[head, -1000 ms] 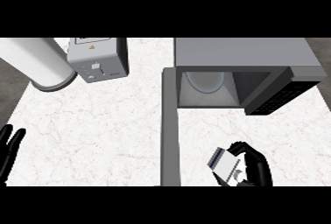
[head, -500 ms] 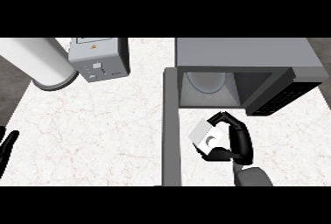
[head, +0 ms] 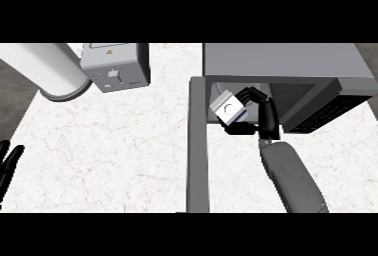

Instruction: Pick up the milk, place it into the microwave and close the microwave

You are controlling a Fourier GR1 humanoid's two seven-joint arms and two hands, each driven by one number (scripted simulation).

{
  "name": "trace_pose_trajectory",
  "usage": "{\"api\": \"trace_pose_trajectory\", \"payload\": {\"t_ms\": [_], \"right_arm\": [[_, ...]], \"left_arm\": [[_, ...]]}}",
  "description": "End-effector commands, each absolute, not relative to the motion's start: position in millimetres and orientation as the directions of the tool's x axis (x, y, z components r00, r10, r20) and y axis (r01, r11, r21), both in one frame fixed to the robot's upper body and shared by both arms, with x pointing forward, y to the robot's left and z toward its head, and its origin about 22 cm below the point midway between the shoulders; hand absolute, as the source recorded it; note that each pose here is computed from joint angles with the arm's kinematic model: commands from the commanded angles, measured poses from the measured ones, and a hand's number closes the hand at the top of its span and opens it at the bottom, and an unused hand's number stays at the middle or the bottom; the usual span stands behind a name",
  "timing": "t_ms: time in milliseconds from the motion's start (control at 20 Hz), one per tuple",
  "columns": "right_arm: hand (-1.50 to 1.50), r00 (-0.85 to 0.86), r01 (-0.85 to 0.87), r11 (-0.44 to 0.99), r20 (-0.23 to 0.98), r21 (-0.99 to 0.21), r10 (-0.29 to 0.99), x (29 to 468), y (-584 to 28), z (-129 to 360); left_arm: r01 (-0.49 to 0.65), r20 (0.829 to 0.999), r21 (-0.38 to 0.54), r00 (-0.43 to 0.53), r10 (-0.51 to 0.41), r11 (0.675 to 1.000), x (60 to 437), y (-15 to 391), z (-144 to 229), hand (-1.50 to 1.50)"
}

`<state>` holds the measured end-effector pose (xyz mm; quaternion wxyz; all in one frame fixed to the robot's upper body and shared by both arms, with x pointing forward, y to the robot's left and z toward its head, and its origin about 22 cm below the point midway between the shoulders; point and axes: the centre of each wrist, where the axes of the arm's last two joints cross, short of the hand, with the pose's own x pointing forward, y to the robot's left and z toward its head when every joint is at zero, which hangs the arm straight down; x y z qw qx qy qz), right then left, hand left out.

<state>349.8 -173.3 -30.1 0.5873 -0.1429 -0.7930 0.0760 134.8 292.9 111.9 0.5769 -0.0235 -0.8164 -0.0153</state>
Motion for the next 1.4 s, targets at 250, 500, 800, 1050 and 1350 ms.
{"api": "trace_pose_trajectory", "payload": {"t_ms": [250,500,800,1050,1350], "right_arm": [[1.5,-0.19,0.25,0.882,0.874,-0.399,0.448,404.4,-211.6,-11.0],[1.5,-0.129,0.408,0.803,0.843,-0.435,0.522,426.4,-225.4,19.5],[1.5,-0.143,0.487,0.65,0.681,-0.583,0.718,427.9,-238.1,19.0],[-1.5,-0.111,0.377,0.649,0.663,-0.661,0.74,428.3,-219.4,12.2],[-1.5,-0.142,0.292,0.695,0.689,-0.657,0.711,436.3,-205.9,25.1]], "left_arm": [[0.08,0.935,0.012,-0.354,0.017,0.997,143.4,307.3,113.4,-1.5],[0.093,0.94,0.007,-0.342,0.026,0.996,152.9,298.9,111.8,-1.5],[0.09,0.94,0.028,-0.34,0.005,0.996,147.9,297.4,107.0,-1.5],[0.092,0.941,0.066,-0.337,-0.032,0.994,145.6,301.3,107.1,-1.5],[0.094,0.938,0.085,-0.344,-0.048,0.992,155.0,292.7,111.7,-1.5]]}}
